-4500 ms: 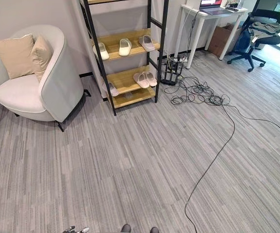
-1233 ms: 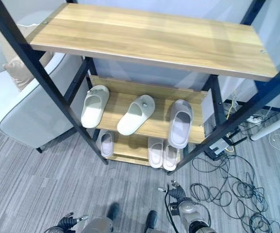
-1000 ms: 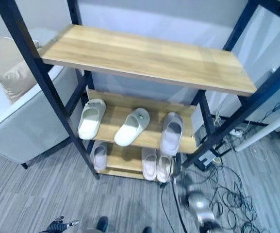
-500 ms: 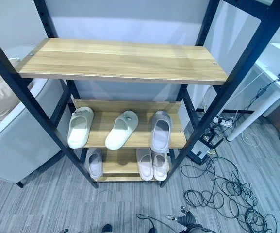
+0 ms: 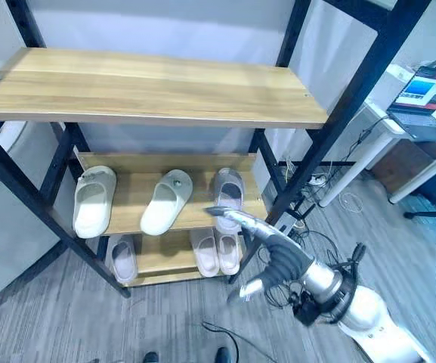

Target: Arrange the slippers neatly on the shoe rack.

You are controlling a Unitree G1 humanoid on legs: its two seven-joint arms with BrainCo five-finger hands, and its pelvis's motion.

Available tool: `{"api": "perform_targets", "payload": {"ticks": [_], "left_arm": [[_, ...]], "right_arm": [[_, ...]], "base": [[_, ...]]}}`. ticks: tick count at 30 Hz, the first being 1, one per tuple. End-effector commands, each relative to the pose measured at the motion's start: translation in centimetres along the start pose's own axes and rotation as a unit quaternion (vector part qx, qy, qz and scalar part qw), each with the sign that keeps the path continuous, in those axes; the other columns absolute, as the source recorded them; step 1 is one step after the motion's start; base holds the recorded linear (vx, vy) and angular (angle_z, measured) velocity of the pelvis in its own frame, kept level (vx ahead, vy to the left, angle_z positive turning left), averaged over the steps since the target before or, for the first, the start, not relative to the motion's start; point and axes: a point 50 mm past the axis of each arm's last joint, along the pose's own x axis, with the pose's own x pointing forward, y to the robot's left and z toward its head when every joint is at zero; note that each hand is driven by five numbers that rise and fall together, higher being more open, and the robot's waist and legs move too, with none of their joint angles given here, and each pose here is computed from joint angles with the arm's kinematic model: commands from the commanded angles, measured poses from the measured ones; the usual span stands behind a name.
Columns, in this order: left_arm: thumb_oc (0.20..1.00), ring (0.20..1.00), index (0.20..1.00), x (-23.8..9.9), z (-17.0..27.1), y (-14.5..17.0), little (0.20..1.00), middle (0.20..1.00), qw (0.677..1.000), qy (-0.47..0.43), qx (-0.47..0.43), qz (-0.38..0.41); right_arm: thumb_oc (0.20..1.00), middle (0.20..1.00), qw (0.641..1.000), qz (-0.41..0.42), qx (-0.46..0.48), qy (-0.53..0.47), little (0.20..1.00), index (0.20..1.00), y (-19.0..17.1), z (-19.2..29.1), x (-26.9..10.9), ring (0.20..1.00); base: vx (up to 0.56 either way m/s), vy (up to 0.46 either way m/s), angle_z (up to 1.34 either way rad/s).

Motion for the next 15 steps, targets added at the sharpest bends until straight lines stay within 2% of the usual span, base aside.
{"api": "perform_targets", "payload": {"ticks": [1, 4, 9, 15], "left_arm": [[1.000, 1.000, 1.000, 0.4, 1.6, -0.8, 1.000, 1.000, 1.000, -0.016, 0.000, -0.009], [1.000, 1.000, 1.000, 0.5, 1.7, -1.0, 1.000, 1.000, 1.000, -0.016, 0.003, -0.007], [1.000, 1.000, 1.000, 0.5, 1.7, -1.0, 1.000, 1.000, 1.000, -0.015, 0.016, -0.002], [1.000, 1.000, 1.000, 0.6, 2.5, -0.8, 1.000, 1.000, 0.999, -0.026, 0.038, 0.003]], "right_arm": [[1.000, 1.000, 0.998, -0.036, -0.014, -0.048, 1.000, 1.000, -1.0, 0.9, 1.2, 1.000], [1.000, 1.000, 0.993, -0.104, -0.022, -0.041, 1.000, 1.000, -1.7, -0.1, 3.1, 1.000], [1.000, 1.000, 0.982, -0.170, -0.076, -0.017, 1.000, 1.000, -2.9, -1.3, 5.1, 1.000], [1.000, 1.000, 0.967, -0.195, -0.165, 0.023, 1.000, 1.000, -4.5, -2.3, 8.9, 1.000]], "base": [[-0.01, 0.045, 0.06], [0.00, 0.044, 0.00], [0.00, 0.009, 0.05], [0.00, 0.004, 0.10]]}}
